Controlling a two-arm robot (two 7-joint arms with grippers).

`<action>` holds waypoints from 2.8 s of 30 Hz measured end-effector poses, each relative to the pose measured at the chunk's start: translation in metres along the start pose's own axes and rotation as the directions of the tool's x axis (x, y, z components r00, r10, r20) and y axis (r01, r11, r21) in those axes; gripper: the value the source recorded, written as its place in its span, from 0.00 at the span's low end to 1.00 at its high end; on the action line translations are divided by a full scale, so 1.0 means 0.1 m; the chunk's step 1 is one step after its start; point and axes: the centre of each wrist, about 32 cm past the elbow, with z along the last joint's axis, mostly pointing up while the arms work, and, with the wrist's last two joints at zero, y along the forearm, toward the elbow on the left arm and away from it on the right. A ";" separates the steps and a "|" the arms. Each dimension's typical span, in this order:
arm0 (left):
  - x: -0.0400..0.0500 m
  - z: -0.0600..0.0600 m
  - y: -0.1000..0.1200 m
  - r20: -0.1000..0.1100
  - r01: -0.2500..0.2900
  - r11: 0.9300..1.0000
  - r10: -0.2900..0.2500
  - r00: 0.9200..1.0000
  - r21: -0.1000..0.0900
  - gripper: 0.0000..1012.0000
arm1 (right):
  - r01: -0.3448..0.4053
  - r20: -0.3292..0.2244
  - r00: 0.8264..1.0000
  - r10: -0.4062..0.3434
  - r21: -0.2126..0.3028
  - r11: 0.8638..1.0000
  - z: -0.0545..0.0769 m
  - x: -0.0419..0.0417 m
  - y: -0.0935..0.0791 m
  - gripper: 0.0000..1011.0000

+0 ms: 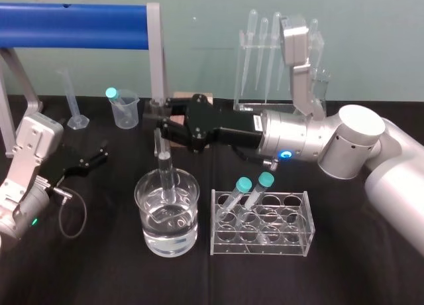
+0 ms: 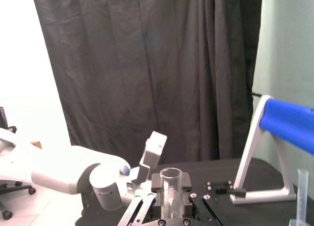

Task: Hold the test tube with one hand and immerse one end into the beaker, then return it to the test tube rack.

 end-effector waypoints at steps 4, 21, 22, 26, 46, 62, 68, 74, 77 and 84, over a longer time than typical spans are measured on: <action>0.000 0.00 0.00 0.000 0.000 1.000 0.000 1.000 0.000 0.99 | 0.006 -0.022 1.000 -0.007 -0.025 1.000 -0.09 0.018 0.00 0.22; 0.000 0.00 0.00 0.000 0.000 1.000 0.000 1.000 0.000 0.99 | 0.001 -0.075 0.997 -0.009 -0.100 0.995 -0.28 0.059 0.01 0.22; 0.000 0.00 0.00 0.000 0.000 1.000 0.000 1.000 0.000 0.99 | 0.001 -0.075 0.997 -0.009 -0.103 0.995 -0.28 0.061 0.01 0.22; 0.000 0.00 0.00 0.000 0.000 1.000 0.000 1.000 0.000 0.99 | 0.002 -0.075 0.997 -0.010 -0.108 0.994 -0.28 0.062 0.01 0.22; 0.000 0.00 0.00 0.000 0.000 1.000 0.000 1.000 0.000 0.99 | 0.003 -0.074 0.997 -0.011 -0.103 0.995 -0.27 0.061 0.00 0.22; 0.000 0.00 0.00 0.000 0.000 1.000 0.000 1.000 0.000 0.99 | 0.003 -0.075 0.997 -0.011 -0.101 0.995 -0.28 0.060 0.00 0.22; 0.000 0.00 0.00 0.000 0.000 1.000 0.000 1.000 0.000 0.99 | 0.003 -0.075 0.997 -0.011 -0.101 0.995 -0.28 0.060 0.00 0.22; 0.000 0.00 0.00 0.000 0.000 1.000 0.000 1.000 0.000 0.99 | 0.003 -0.075 0.997 -0.011 -0.101 0.995 -0.28 0.060 0.00 0.22; 0.000 0.00 0.00 0.000 0.000 1.000 0.000 1.000 0.000 0.99 | 0.003 -0.075 0.997 -0.011 -0.101 0.995 -0.28 0.060 0.00 0.22; 0.000 0.00 0.00 0.000 0.000 1.000 0.000 1.000 0.000 0.99 | 0.003 -0.075 0.997 -0.011 -0.101 0.995 -0.28 0.060 0.00 0.22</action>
